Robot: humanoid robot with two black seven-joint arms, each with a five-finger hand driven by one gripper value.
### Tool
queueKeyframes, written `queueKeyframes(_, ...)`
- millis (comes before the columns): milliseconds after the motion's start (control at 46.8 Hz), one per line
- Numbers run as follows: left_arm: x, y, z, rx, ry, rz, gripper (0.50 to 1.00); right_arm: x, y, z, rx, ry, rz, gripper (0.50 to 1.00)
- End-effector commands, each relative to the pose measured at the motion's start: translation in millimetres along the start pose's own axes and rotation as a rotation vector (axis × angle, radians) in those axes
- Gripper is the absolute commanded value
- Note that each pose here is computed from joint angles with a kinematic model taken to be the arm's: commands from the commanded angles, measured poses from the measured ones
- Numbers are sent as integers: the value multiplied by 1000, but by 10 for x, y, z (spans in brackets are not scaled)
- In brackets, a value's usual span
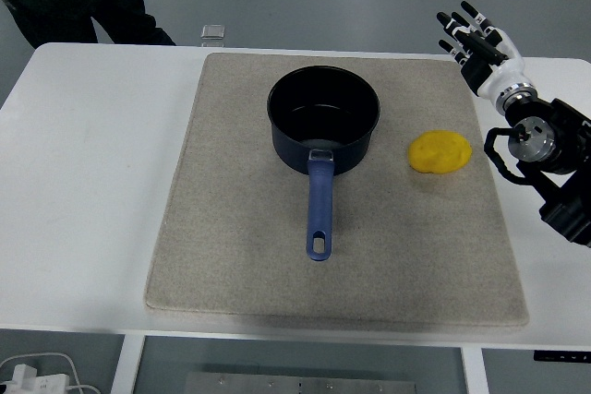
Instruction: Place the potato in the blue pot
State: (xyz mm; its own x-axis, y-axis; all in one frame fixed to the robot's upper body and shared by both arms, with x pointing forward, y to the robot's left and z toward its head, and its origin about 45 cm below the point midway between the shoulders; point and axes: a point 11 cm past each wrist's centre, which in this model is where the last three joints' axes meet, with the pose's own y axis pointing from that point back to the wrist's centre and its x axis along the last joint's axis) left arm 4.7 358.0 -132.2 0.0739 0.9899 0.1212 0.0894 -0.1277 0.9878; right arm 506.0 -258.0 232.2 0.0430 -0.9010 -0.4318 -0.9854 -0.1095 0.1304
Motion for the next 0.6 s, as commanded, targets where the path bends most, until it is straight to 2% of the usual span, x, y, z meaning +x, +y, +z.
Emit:
queueKeyframes(0, 0, 0, -1, 1, 0, 0, 996, -4, -2, -6, 2, 1, -1, 928)
queueKeyframes(385, 9, 5, 35, -5, 1, 3, 996, -27, -3, -4, -1, 22, -12, 928)
queueKeyframes(577, 4, 5, 35, -5, -1, 2, 996, -93, 10, 20, -6, 74, -50, 928)
